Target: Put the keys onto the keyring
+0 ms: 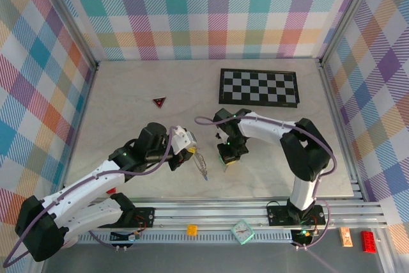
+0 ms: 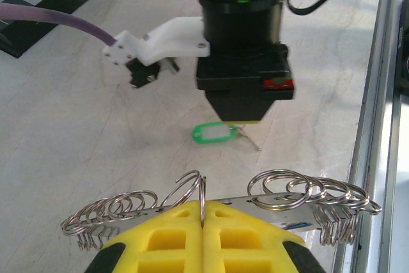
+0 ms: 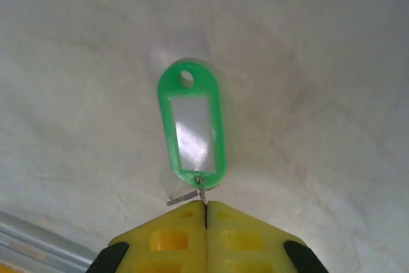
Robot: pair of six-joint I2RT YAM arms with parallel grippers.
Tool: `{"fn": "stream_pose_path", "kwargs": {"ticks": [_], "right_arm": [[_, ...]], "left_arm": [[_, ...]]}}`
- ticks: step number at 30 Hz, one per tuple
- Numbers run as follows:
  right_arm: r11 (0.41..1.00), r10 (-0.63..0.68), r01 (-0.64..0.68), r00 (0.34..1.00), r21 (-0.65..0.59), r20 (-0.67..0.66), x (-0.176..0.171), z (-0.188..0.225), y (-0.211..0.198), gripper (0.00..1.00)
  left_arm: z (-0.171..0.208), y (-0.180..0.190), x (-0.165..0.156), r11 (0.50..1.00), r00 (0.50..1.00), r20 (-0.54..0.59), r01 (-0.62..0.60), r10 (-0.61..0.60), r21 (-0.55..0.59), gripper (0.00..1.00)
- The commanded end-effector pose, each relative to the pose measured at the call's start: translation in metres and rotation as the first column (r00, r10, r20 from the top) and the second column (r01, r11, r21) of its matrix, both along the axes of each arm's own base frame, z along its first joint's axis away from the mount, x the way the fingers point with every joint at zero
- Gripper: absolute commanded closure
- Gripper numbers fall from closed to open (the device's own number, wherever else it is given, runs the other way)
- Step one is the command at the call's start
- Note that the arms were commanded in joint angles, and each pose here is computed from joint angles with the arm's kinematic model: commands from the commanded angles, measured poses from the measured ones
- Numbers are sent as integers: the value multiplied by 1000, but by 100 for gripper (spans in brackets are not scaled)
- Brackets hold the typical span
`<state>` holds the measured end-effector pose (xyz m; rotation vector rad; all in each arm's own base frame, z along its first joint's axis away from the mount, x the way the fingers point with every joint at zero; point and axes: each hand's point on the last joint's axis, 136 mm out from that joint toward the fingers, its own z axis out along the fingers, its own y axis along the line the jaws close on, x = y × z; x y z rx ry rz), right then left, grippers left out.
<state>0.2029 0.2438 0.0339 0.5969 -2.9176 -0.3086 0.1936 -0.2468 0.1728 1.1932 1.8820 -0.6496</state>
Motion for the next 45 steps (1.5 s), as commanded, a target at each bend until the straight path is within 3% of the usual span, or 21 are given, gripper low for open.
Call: {"fn": "stream_pose_path", "kwargs": {"ticks": [1,8,13,19,45], "right_arm": [[1000,24,-23,1000,-16,3,10,-5,-1,100],[1000,8,-8,1000,-13,13,22,-14,3,100],[1000,-1,1,1000,10,23,23,-12,5,84],[998,-28,27,999,50,27,20,-10,9,79],[991,-115,111,991,69,68,14,-9,-1,80]], "left_arm": [[3,-1,0,1000,1000,27,9,-9,-10,100],[0,-2,1,1000,1000,24,11,-11,-2,100],[-1,-2,1,1000,1000,22,12,-12,2,100],[-1,-3,1,1000,1000,19,14,-14,2,100],[-1,-3,1,1000,1000,16,16,-16,2,100]]}}
